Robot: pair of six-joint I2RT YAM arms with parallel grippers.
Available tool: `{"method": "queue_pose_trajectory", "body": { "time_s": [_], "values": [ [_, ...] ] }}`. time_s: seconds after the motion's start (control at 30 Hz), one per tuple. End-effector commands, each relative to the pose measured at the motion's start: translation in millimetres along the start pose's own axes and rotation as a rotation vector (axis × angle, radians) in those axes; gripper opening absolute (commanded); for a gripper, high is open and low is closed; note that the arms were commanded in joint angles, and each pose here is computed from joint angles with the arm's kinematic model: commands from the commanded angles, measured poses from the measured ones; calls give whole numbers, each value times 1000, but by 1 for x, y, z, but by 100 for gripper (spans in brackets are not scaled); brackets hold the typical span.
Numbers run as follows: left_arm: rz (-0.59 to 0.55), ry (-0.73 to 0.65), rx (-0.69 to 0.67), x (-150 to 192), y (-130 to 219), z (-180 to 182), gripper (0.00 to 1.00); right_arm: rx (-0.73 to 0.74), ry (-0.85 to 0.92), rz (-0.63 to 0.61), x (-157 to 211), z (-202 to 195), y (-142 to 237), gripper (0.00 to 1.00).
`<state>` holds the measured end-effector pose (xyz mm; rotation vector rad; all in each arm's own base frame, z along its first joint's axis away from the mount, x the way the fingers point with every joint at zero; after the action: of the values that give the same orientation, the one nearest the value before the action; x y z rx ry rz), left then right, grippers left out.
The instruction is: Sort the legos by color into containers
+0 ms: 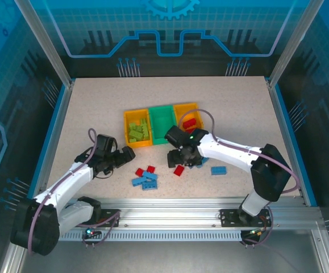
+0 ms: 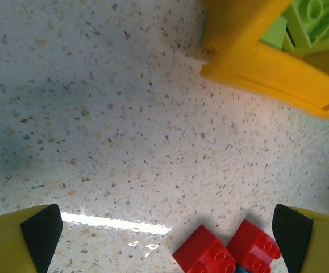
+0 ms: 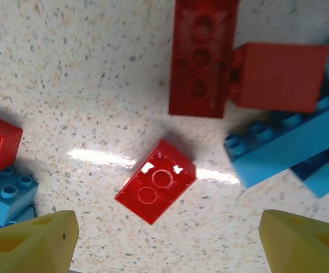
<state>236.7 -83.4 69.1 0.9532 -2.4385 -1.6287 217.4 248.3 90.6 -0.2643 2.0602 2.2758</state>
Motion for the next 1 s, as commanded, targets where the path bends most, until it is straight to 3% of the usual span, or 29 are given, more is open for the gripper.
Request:
{"method": "queue_pose_trajectory", "body": {
  "time_s": [0.0,0.57,0.73,0.9,0.97],
  "values": [
    [-10,-74,-26,0,5,-5,99,8,-99,30,6,10,-10,84],
    [-14,-132,-40,16,9,-3,99,24,-170,150,24,10,-62,73],
    [-27,-134,-39,15,12,-3,99,44,-168,162,23,5,-72,53],
    [-32,-139,-44,14,14,-2,99,61,-146,131,18,2,-65,27],
    [-32,-137,-44,14,14,-2,99,55,-118,99,14,5,-53,23]
  ]
}}
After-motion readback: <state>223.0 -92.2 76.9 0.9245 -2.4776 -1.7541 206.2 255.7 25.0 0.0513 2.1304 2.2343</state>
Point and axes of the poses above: each hand's point on the last joint's axis, 136 mm out from that joint toward the fingers, its own y axis back along the fingers, its own z axis along the line the jaws close on, x = y × z, the point moved 1 cm from there along y, back along the fingers
